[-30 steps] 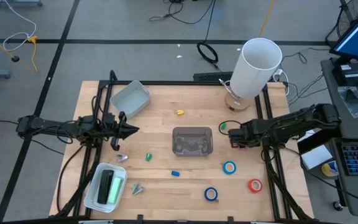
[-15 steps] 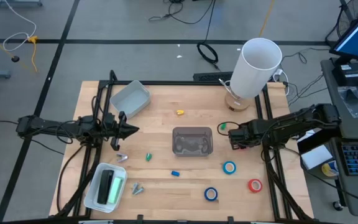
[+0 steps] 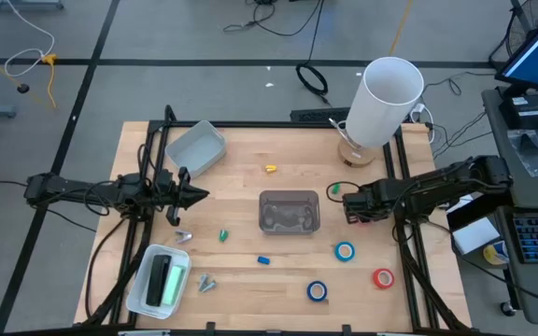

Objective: Pick and place Stapler, Stapler remover, tape
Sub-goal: Put the pink tape into the grey bin

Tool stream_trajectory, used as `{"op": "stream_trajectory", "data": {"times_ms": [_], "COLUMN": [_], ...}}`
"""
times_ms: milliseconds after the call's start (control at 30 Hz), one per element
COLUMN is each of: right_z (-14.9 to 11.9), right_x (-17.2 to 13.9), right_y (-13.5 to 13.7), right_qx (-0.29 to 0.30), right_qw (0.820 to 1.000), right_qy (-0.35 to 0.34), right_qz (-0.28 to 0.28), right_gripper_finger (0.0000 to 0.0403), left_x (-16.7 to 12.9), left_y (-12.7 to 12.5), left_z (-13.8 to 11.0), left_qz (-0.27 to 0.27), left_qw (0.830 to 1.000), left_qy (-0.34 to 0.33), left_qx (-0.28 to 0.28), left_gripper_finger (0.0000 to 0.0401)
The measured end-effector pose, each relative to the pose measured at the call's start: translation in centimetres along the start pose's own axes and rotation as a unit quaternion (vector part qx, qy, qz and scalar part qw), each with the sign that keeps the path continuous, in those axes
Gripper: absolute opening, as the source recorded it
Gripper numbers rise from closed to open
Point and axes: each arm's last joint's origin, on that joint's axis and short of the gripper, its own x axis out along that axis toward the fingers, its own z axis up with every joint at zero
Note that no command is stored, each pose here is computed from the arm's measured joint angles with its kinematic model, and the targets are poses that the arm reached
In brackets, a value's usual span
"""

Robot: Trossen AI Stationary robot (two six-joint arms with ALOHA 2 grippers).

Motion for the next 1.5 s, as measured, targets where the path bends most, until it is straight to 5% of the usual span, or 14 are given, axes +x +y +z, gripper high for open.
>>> {"op": "stream_trajectory", "data": {"times_ms": [133, 467, 800, 1100, 1500], "right_z": [0.0, -0.1, -0.2, 0.0, 0.2], "right_x": [0.0, -0.7, -3.5, -6.6, -9.4], "right_y": [0.0, -0.4, -0.8, 0.6, 2.5], "right_qx": [-0.001, -0.001, -0.006, -0.023, -0.089], "right_qw": [1.0, 0.999, 0.983, 0.92, 0.835], "right_qy": [0.001, 0.002, -0.015, -0.063, -0.124], "right_qz": [0.001, 0.033, 0.185, 0.385, 0.529], "right_gripper_finger": [0.0032, 0.0032, 0.0032, 0.0032, 0.0032], "left_x": [0.0, 0.0, 0.0, 0.0, 0.0], "left_y": [0.0, 0.0, 0.0, 0.0, 0.0], "left_z": [0.0, 0.0, 0.0, 0.0, 0.1], "left_qz": [0.003, 0.003, 0.003, 0.002, -0.001], "left_qw": [1.0, 1.0, 1.0, 0.997, 0.993], "left_qy": [-0.001, -0.001, -0.001, -0.002, -0.005], "left_qx": [0.0, -0.003, -0.02, -0.083, -0.122], "left_gripper_finger": [0.0024, 0.0024, 0.0024, 0.0024, 0.0024]}}
